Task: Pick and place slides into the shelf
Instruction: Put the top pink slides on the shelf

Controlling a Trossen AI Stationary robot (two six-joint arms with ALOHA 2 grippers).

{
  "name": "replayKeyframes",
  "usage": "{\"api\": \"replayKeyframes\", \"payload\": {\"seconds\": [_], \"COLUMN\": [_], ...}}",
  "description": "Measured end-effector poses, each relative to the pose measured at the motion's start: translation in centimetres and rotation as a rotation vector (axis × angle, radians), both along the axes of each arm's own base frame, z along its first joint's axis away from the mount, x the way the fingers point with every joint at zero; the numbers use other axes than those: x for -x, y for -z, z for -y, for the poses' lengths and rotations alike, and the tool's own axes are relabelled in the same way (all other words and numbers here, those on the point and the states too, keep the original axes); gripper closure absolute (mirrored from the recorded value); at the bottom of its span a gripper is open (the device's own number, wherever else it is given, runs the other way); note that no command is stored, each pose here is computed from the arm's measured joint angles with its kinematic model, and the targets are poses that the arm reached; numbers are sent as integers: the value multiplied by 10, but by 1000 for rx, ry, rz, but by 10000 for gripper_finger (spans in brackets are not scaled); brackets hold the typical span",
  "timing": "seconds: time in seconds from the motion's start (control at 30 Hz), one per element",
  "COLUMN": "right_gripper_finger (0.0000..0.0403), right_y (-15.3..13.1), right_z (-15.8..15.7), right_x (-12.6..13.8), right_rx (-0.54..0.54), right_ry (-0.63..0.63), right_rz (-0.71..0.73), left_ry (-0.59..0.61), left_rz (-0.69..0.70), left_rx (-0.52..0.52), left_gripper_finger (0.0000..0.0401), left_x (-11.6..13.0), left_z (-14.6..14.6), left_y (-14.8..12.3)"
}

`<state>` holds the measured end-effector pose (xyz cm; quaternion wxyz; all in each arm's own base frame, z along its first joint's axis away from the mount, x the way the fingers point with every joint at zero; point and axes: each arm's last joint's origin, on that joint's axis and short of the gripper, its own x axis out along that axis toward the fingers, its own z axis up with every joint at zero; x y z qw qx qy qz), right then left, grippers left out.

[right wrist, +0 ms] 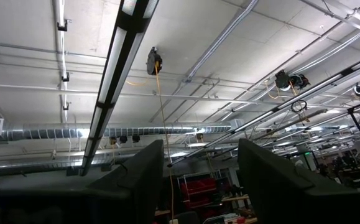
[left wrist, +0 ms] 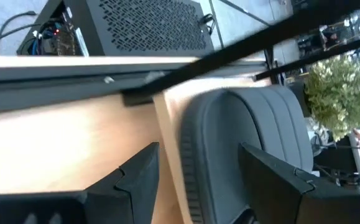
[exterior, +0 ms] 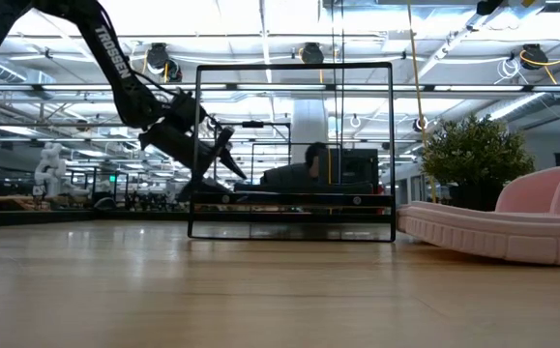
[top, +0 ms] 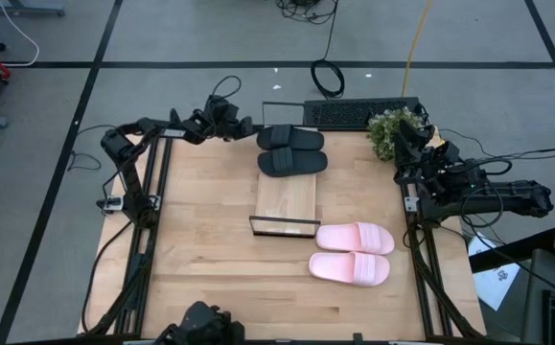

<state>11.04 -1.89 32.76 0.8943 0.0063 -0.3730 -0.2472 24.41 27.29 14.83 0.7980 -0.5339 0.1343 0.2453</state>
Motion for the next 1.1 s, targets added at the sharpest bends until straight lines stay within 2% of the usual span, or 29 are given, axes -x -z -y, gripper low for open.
{"api": "replayKeyframes", "payload": {"seconds": [0.27, 0.37, 0.47, 0.6, 0.73, 0.8, 0.93, 1.1], "right_gripper_finger": [206, 206, 206, 206, 206, 206, 206, 206], "right_y": [0, 0, 0, 0, -1, -1, -2, -3], "right_z": [0, 0, 0, 0, 0, 0, -1, -5], "right_x": [0, 0, 0, 0, 1, 1, 2, 0], "right_rx": [0, 0, 0, 1, 2, 4, 15, 61], "right_ry": [-1, -1, -1, -1, -2, -3, -14, -192], "right_rz": [0, 1, 2, 2, 15, 19, 21, 55], "left_ry": [-12, 32, 126, 277, 344, 331, 259, 225], "left_rz": [44, 109, 170, 207, 136, 55, -154, -282], "left_rx": [33, 20, -31, -110, -187, -215, -203, -164], "left_gripper_finger": [192, 192, 192, 192, 192, 192, 192, 192], "left_x": [25, 35, 39, 41, 49, 57, 78, 96], "left_z": [-17, -19, -8, 28, 76, 100, 143, 182], "left_y": [-5, -24, -54, -101, -136, -147, -156, -161]}}
